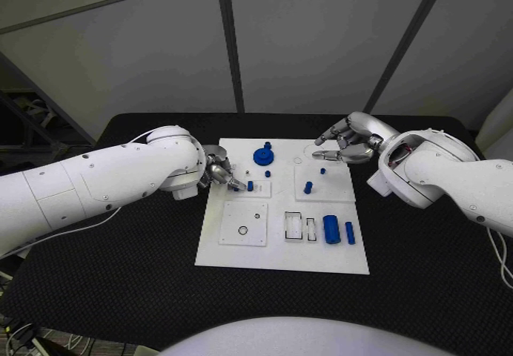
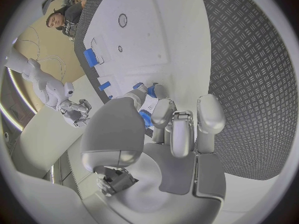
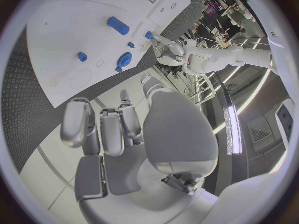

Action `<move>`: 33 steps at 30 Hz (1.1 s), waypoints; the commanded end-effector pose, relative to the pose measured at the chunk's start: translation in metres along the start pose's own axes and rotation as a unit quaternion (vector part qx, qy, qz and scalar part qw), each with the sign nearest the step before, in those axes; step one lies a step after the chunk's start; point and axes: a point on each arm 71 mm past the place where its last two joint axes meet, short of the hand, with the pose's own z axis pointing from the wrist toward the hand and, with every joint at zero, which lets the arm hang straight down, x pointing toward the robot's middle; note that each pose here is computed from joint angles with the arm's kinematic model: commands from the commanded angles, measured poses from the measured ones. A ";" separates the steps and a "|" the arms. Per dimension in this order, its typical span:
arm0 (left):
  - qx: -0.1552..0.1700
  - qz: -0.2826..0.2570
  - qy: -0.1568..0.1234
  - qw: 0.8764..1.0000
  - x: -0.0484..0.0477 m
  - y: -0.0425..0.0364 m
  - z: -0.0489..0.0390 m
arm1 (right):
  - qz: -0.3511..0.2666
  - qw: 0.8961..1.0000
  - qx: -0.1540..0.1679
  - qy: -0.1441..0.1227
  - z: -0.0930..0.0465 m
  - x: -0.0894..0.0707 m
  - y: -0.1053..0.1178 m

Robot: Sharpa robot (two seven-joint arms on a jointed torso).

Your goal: Assemble the parts on the task board

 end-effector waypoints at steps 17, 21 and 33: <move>-0.012 -0.010 -0.008 1.000 -0.0012 0.0047 0.0007 | -0.002 1.000 -0.003 0.002 0.000 -0.001 0.001; -0.011 -0.011 -0.009 1.000 -0.0014 0.0050 0.0004 | -0.002 1.000 -0.002 0.002 0.000 -0.001 0.001; -0.008 -0.024 -0.006 1.000 -0.0023 0.0071 -0.0016 | -0.002 1.000 -0.002 0.001 0.000 -0.001 0.001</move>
